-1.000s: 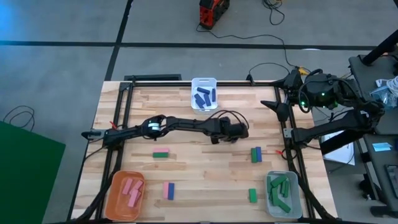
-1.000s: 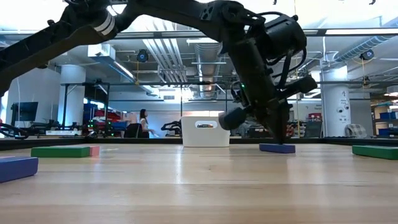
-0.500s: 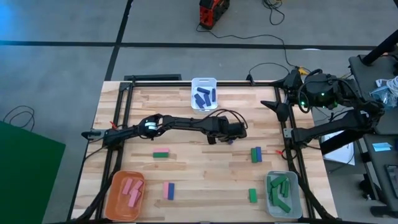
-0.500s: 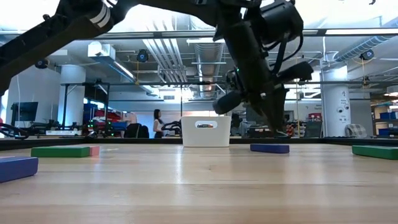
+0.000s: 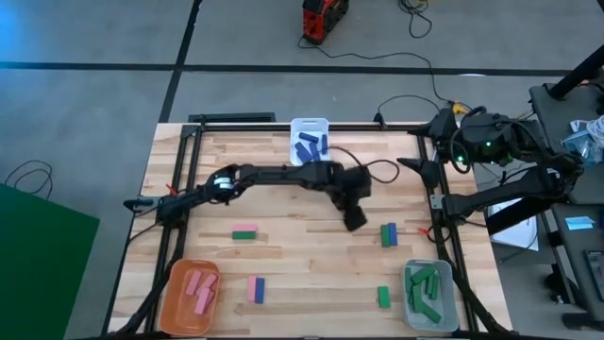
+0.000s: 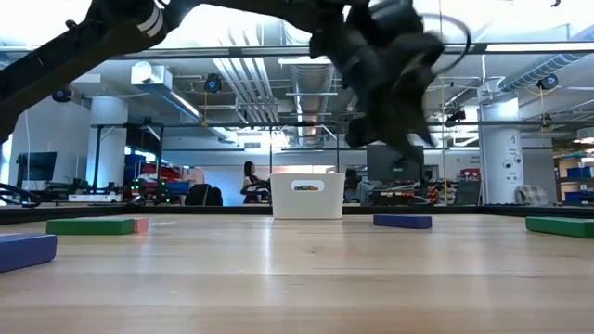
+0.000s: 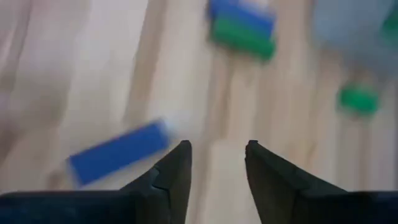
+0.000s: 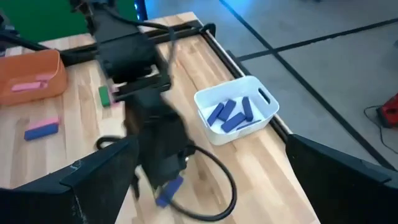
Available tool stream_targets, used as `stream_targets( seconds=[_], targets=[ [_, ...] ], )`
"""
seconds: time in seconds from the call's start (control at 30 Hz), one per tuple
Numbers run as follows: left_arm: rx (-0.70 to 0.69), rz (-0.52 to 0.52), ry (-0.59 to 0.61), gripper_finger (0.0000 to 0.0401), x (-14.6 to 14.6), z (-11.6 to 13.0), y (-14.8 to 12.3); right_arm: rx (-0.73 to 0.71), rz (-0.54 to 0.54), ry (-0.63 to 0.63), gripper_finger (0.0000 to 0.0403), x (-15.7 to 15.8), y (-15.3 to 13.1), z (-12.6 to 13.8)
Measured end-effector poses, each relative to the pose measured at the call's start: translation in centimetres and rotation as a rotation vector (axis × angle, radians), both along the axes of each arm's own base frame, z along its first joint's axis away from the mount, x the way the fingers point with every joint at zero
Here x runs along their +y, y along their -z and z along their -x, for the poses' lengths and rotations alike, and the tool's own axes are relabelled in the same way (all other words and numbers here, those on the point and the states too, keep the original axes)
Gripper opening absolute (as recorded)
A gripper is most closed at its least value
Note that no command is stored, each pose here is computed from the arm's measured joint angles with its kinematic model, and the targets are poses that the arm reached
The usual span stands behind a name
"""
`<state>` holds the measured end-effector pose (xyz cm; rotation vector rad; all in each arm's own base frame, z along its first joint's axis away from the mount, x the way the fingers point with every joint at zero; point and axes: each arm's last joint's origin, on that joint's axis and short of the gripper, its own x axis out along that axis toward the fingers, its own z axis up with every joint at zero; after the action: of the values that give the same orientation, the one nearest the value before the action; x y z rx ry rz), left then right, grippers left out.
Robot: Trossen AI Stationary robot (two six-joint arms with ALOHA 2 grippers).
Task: Sort blocks
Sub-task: Put the blue block into the white bin
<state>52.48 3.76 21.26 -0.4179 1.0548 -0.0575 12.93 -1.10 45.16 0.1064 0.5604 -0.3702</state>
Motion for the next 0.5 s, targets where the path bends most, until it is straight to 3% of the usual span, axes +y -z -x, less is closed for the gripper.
stream_targets(
  seconds=[0.13, 0.3, 0.5],
  targets=[
    [0.079, -0.095, 0.184, 0.0154, 1.5, 1.2, 0.9, -0.006, -0.009, 0.006, 0.0400, 0.0, -0.2, 0.3],
    [0.051, -0.323, 0.372, 0.0193, 1.7, 1.1, 1.2, -0.038, -0.012, 0.019, 0.0400, 0.0, -0.4, 0.0],
    [0.002, -0.452, 0.555, 0.0234, 2.4, 1.0, 1.4, -0.096, -0.053, 0.078, 0.0400, -0.2, -0.7, -0.5]
  ],
)
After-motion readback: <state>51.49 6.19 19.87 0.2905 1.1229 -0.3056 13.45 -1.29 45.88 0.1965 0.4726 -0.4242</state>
